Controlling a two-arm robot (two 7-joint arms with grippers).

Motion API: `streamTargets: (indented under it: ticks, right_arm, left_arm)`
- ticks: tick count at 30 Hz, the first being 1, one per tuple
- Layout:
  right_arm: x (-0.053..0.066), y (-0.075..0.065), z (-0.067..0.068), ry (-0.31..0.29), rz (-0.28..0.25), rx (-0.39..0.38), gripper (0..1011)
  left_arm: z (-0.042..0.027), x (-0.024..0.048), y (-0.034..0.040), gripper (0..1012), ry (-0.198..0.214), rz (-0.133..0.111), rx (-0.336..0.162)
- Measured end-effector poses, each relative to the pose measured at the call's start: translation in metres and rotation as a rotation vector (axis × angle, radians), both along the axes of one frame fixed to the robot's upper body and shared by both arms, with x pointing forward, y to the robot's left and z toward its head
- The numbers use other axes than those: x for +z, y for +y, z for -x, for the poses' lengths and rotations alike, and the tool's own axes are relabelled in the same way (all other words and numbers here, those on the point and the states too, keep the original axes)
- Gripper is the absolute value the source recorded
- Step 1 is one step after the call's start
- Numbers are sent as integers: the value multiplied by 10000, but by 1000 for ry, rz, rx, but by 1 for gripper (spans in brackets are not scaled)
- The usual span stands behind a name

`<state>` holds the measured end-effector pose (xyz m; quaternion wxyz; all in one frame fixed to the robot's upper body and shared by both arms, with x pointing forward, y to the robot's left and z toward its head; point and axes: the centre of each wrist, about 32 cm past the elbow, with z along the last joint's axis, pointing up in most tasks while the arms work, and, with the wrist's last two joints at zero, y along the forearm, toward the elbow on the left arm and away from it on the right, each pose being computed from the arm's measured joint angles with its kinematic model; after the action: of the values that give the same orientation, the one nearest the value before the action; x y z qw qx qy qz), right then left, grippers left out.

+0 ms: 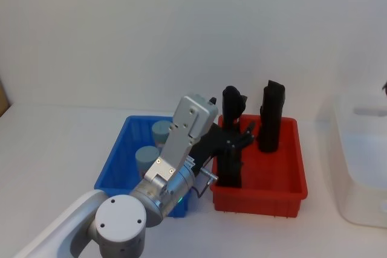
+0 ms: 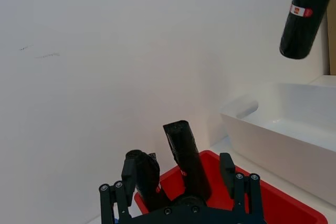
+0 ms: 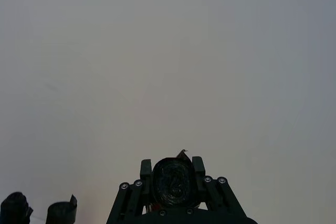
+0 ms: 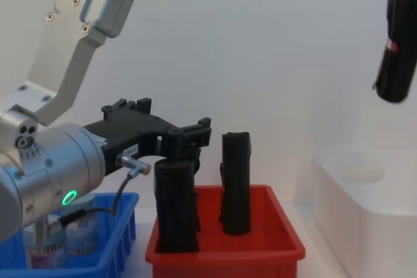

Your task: Pick the cotton swabs from the blue box and place them into the white box.

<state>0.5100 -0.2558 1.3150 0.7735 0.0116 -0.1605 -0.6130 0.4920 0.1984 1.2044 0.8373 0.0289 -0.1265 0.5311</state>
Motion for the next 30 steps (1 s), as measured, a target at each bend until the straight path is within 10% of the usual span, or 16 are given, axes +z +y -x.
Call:
streamTargets:
  ticks: [9,21,30]
  right_arm:
    - [-215,-31,50,87,20,-8,476]
    - [-458,-15,73,181,40,7,882]
    - [-522,-10,82,206,45,11,1001]
  left_arm:
    - [0,0,0,1004,0,0,0]
    - [0,3,4,1004,-1,0,1]
    - [25,76,109,1004,-12,-15,51]
